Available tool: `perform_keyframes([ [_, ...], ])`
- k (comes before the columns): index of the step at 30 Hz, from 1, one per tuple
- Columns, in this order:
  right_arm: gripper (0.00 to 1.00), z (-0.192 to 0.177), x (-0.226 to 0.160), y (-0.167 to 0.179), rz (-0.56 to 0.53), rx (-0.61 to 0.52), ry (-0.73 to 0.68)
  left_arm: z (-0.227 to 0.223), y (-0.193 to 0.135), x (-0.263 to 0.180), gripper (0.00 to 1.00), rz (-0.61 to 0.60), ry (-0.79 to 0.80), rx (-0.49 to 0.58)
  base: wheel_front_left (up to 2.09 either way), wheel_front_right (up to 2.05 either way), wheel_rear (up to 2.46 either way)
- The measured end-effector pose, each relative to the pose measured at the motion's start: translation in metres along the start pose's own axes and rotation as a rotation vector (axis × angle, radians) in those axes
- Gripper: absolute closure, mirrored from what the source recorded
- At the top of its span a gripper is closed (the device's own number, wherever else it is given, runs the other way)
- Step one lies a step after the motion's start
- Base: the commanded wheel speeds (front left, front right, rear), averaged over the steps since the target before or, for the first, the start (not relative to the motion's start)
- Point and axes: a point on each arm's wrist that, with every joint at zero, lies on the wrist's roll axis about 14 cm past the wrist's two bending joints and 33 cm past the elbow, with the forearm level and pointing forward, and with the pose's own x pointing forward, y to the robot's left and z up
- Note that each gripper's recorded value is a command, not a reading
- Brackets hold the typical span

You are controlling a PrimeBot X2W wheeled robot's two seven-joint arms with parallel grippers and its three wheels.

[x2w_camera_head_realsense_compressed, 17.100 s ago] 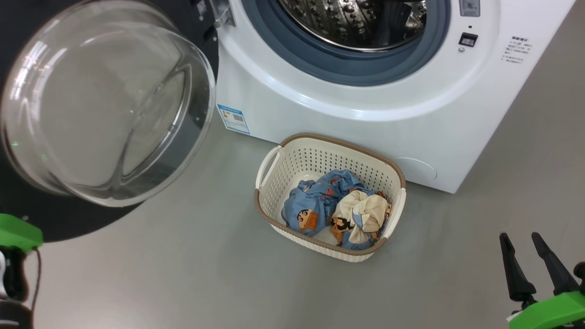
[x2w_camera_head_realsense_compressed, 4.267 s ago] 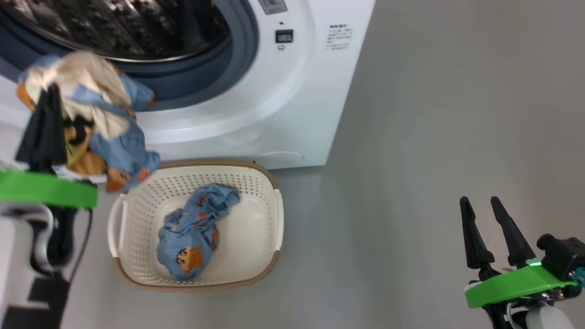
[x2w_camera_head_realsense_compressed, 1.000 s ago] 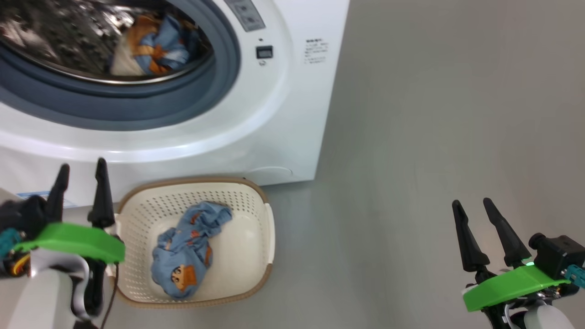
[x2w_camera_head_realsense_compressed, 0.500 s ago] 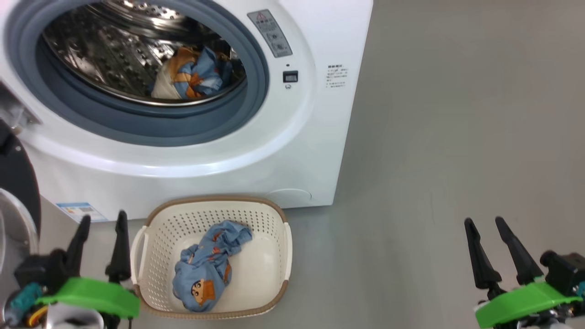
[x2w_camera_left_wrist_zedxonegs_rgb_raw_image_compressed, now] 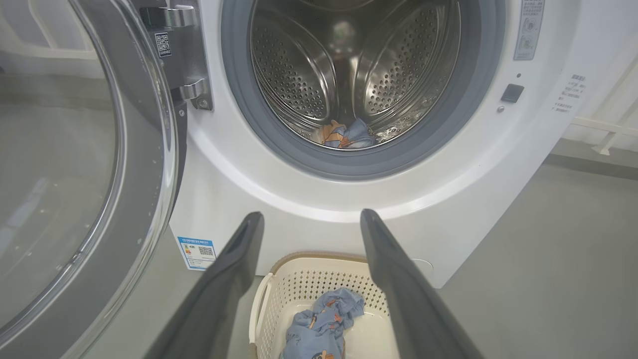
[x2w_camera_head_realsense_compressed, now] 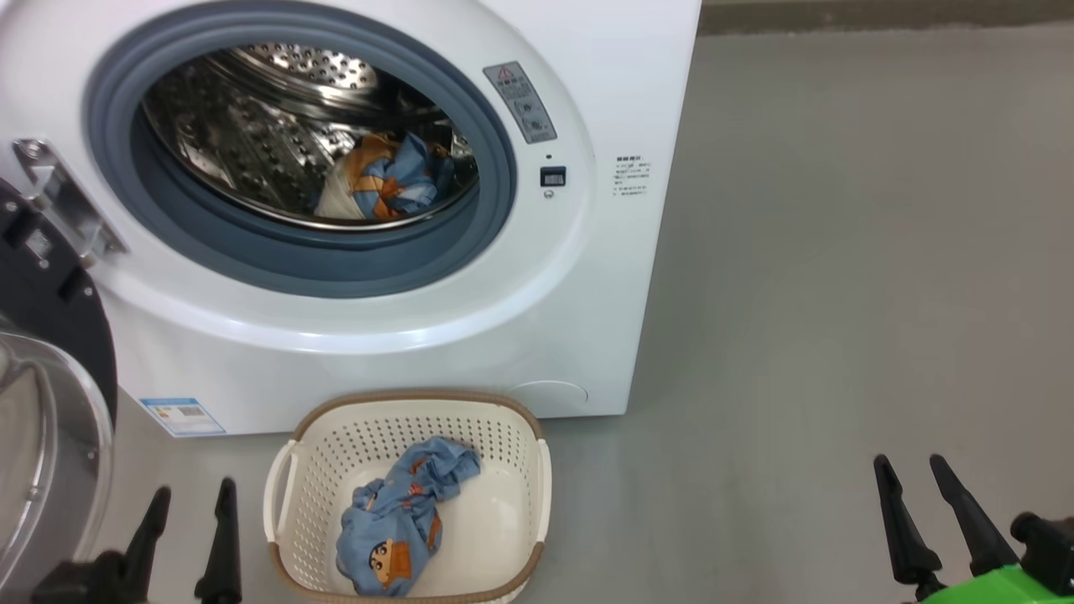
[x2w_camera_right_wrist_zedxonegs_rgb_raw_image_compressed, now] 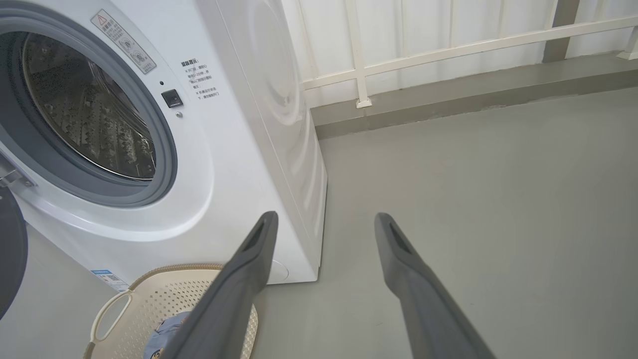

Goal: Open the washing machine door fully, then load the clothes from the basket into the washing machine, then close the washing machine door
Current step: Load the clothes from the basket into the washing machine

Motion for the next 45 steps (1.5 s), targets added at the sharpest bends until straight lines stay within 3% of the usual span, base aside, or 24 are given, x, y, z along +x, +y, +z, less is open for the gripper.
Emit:
perform_keyframes([
  [11, 0.00, 0.001, -0.012, -0.004, -0.010, 0.000, -0.003, 0.003, 0.015, -0.037, 0.00, 0.068, -0.018, -0.004, 0.00, 0.00, 0.00],
  [45, 0.00, -0.013, 0.001, 0.000, -0.010, 0.014, 0.036, -0.010, 0.012, -0.023, 0.00, 0.060, 0.022, -0.016, 0.00, 0.00, 0.00],
])
